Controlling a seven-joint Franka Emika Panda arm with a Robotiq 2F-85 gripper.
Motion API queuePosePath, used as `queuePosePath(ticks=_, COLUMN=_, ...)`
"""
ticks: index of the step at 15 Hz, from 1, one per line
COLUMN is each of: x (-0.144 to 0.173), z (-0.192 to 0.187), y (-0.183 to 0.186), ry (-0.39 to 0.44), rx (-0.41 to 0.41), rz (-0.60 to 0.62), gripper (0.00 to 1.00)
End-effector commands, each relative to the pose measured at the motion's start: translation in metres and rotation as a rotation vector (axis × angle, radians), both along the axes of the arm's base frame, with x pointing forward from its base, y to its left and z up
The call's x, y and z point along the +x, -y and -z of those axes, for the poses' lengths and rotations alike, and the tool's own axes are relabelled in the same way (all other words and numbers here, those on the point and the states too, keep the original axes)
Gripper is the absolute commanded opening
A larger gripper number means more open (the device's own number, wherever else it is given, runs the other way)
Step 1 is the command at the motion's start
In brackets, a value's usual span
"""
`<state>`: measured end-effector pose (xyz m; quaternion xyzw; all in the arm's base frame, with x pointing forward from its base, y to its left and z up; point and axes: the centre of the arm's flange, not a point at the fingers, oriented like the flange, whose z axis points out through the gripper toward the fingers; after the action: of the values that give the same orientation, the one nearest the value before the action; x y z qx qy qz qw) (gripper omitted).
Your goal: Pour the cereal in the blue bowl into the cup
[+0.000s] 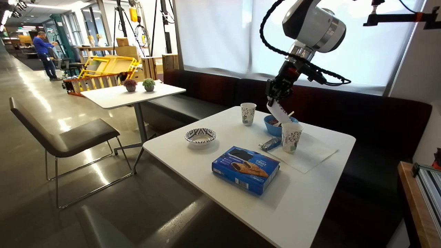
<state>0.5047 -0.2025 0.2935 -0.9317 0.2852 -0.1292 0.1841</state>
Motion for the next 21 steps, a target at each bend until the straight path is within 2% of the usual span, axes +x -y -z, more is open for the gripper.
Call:
queuePosePath(ticks=1, x=-0.025, z=-0.007, y=-0.004, ry=0.053, rx=-0.004, rz=-0.005, gripper=0.01)
queuePosePath(ticks=10, x=-0.038, z=-0.005, y=0.006, ry=0.186, rx=0.036, rz=-0.045, gripper=0.01)
queuePosePath(ticks=21, x=-0.044, z=0.008, y=0.008, ry=0.247, rx=0.023, rz=-0.106, gripper=0.01)
